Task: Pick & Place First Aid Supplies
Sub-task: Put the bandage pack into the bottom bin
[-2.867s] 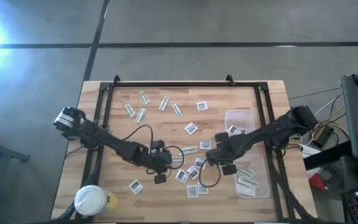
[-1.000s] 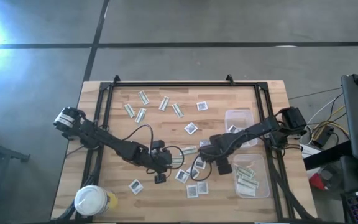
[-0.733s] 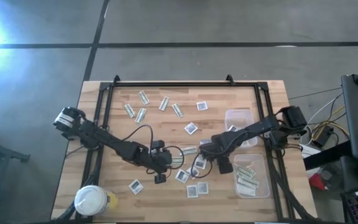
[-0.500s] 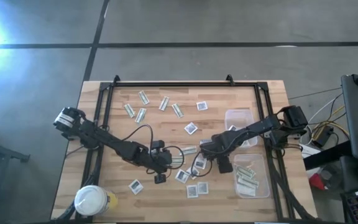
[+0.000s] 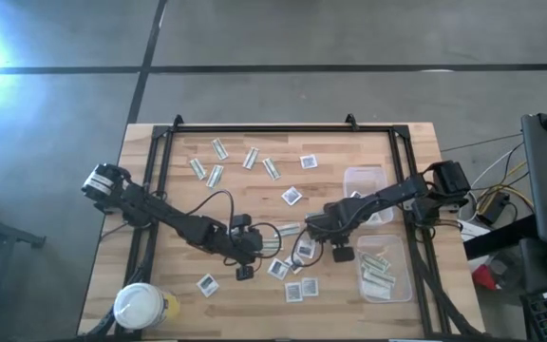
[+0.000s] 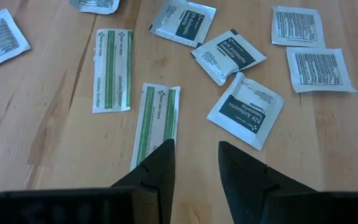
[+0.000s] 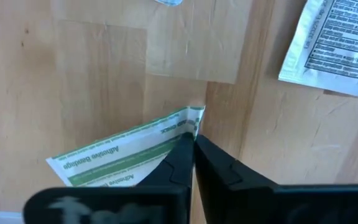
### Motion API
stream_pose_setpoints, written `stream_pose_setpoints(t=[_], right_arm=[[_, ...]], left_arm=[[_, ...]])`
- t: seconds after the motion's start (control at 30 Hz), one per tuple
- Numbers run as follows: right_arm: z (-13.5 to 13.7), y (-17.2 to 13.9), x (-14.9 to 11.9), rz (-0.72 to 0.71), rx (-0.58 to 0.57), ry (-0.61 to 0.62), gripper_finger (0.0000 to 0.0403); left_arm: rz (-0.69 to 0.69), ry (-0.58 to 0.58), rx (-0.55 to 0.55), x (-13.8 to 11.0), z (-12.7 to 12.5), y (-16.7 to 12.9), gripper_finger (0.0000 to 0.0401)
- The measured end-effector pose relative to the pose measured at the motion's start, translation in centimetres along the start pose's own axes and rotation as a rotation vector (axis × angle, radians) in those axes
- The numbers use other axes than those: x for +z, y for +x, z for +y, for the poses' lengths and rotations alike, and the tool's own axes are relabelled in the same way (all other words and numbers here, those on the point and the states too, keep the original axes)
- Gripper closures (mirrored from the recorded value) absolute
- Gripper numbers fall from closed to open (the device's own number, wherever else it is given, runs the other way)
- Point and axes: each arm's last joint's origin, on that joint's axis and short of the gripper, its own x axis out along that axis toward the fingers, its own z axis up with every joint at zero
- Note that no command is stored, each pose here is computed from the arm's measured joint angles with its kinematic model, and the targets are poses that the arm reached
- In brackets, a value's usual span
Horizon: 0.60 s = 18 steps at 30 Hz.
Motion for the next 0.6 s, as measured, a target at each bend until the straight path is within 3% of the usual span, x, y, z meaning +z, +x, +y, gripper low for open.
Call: stream_pose_setpoints(t=[0.23,0.6], right_arm=[[0.3,-1.5,-0.4,-0.048,0.031,0.022,0.0394],[2.1,-8.2,-2.9,-0.197,0.106,0.017,0.0394]], left_arm=[[0.000,0.000,0.000,0.0,0.0,0.0,0.0286],[0.000,-0.001,0.001,0.0,0.0,0.0,0.0286]])
